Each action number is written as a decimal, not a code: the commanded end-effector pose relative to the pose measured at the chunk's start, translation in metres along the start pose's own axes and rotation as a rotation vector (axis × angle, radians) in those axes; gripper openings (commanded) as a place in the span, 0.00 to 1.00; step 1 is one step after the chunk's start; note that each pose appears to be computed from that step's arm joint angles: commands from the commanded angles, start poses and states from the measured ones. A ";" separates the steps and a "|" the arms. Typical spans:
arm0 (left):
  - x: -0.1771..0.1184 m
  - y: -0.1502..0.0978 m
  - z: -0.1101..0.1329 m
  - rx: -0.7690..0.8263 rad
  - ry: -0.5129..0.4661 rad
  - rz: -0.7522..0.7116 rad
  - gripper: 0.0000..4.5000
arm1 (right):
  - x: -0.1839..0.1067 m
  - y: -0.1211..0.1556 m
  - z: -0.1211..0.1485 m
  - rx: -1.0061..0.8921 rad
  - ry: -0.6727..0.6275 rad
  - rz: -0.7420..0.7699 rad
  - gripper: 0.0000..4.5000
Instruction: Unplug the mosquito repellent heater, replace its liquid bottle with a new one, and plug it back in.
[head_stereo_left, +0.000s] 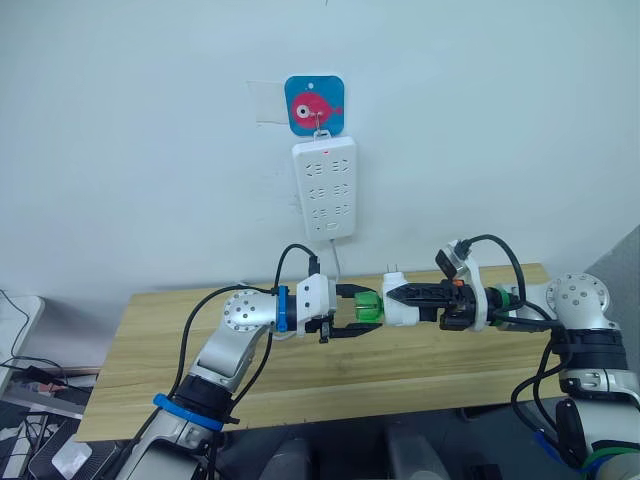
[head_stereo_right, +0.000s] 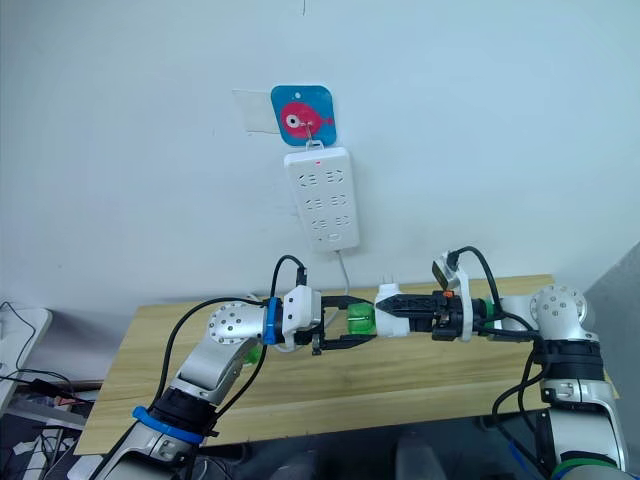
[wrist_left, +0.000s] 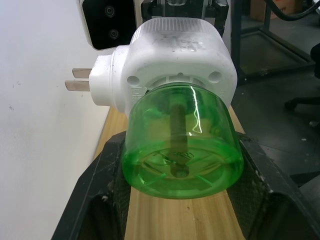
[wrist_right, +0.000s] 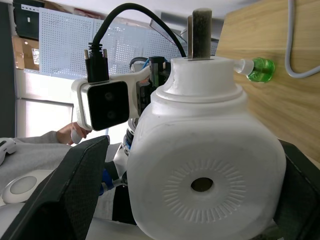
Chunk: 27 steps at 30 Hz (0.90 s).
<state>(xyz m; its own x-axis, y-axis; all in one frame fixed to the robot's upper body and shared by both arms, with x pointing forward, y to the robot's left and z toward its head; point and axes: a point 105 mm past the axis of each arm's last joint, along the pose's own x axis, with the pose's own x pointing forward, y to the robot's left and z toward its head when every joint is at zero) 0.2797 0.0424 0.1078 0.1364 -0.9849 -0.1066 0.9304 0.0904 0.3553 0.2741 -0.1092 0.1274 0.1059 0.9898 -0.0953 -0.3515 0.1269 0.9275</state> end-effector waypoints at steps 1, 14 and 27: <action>-0.001 0.006 0.011 0.032 -0.035 0.021 0.50 | 0.003 0.012 0.002 -0.038 0.003 0.049 0.99; -0.001 0.005 0.006 0.036 -0.008 0.005 0.50 | 0.004 0.014 0.005 -0.046 -0.007 0.057 0.67; -0.017 -0.011 0.024 -1.172 -0.042 -0.284 0.50 | 0.003 0.014 -0.004 -0.088 0.057 0.026 0.67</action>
<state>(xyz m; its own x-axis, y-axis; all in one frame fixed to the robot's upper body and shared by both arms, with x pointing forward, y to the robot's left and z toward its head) 0.2632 0.0492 0.1151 -0.0783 -0.9944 -0.0711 0.7595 -0.0133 -0.6504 0.2659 -0.1002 0.1296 0.0411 0.9929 -0.1121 -0.4030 0.1191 0.9074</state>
